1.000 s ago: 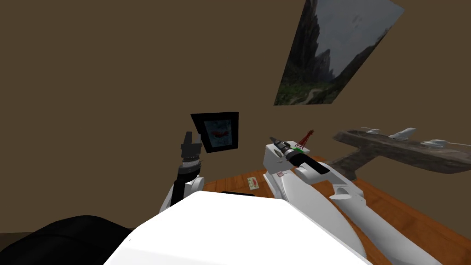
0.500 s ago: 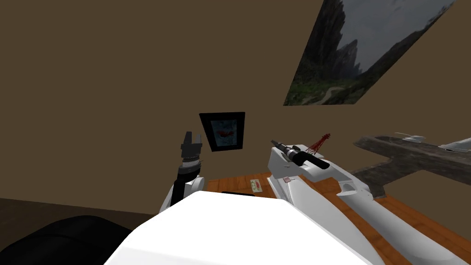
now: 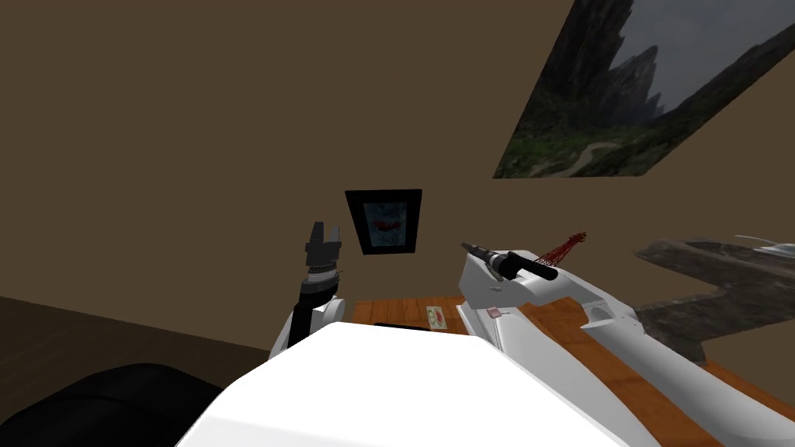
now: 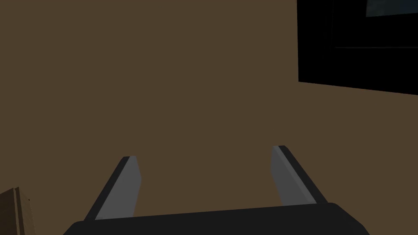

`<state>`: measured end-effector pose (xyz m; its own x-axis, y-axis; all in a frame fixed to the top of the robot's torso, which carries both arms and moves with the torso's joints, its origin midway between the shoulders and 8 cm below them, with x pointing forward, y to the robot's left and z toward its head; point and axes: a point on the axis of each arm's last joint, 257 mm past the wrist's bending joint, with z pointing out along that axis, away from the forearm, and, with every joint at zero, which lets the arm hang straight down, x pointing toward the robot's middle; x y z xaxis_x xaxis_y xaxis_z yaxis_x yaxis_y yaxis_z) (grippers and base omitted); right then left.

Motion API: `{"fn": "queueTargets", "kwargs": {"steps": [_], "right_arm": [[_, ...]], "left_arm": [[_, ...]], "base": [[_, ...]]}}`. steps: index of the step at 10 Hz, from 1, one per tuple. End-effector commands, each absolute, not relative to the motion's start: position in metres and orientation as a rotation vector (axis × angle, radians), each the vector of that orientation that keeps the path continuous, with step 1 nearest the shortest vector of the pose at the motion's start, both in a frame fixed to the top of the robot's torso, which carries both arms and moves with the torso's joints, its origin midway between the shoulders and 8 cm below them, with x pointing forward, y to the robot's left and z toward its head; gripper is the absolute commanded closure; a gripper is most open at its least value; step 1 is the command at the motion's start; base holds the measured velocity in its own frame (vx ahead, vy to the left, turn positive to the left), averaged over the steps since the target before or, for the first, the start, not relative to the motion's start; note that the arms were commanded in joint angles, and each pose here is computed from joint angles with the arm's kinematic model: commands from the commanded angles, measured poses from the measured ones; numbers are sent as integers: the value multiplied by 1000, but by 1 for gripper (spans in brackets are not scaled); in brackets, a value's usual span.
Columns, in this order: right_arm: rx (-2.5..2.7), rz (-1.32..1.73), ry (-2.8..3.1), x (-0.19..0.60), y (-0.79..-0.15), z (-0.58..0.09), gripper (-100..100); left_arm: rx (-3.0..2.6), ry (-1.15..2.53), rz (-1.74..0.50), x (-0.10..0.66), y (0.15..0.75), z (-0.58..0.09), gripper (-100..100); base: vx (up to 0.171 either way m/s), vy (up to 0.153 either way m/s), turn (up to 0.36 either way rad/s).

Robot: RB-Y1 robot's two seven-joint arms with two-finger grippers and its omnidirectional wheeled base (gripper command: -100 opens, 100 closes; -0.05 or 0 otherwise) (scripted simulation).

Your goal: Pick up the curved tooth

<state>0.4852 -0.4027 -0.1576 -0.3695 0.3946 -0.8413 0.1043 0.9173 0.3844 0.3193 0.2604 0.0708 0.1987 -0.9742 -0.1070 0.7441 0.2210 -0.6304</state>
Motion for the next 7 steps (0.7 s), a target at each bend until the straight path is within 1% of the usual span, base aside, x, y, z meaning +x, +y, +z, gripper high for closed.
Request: {"fn": "queueTargets", "kwargs": {"steps": [1,2,3,4,7], "right_arm": [[350,231,2023,479,-424,-175,-100],[348,215,2039,477,-427,-179,-100],[350,213,2041,476,-427,-180,-100],[332,136,2111,468,-446,-194,-100],[329,41,2208,452,-470,-213,-100]], "left_arm": [[-501,552,-1274,319,260,71,0],[-501,552,-1274,319,260,71,0],[-501,552,-1274,319,260,71,0],[-501,552,-1274,319,260,71,0],[-501,552,-1274,319,260,71,0]], "base": [[36,11,184],[34,4,99],[14,0,-9],[24,9,159],[37,7,127]]}}
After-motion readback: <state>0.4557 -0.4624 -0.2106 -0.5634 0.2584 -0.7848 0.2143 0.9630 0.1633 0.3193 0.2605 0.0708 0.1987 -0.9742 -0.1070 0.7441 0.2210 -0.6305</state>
